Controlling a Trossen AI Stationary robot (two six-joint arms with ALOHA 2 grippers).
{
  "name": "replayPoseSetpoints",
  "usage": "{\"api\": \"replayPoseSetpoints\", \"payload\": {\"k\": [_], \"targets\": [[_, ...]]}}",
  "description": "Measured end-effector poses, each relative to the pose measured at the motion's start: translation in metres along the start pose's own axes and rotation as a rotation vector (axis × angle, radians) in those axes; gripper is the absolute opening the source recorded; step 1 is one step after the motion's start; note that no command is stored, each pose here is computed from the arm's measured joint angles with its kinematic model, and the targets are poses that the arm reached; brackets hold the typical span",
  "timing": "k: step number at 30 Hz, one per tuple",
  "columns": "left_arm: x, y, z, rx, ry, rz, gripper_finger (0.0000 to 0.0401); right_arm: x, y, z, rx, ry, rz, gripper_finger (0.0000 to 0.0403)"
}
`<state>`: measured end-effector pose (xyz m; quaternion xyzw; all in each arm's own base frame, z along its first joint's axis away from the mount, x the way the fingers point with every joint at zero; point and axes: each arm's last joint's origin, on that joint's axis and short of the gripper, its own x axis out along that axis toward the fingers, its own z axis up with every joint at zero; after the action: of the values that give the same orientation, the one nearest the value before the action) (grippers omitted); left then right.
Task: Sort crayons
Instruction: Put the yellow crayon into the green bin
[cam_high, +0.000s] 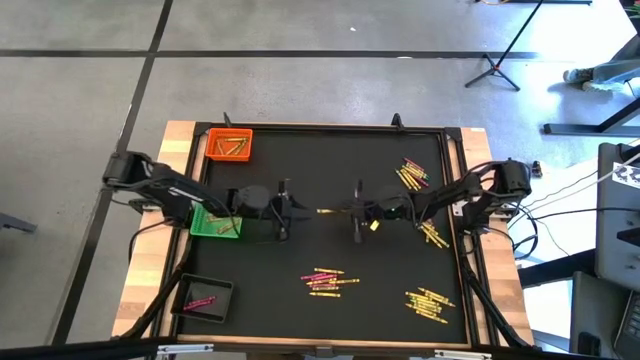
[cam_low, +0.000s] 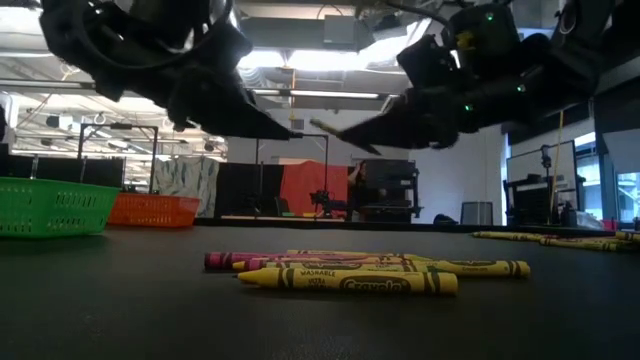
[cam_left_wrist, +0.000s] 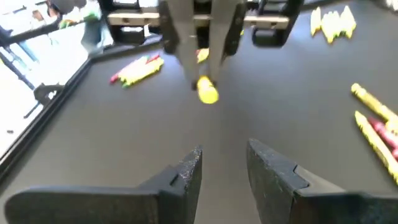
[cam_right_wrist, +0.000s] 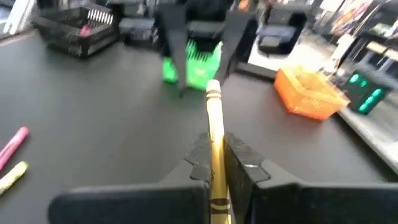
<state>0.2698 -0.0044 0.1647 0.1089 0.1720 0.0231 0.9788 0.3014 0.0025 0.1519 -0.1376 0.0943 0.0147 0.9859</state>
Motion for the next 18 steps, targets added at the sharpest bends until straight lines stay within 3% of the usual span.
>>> {"api": "replayPoseSetpoints", "payload": {"k": [18], "targets": [[0.018, 0.002, 0.002, -0.036, -0.225, 0.033, 0.0108, 0.001, -0.002, 0.003, -0.024, -0.062, 0.038, 0.0022]]}}
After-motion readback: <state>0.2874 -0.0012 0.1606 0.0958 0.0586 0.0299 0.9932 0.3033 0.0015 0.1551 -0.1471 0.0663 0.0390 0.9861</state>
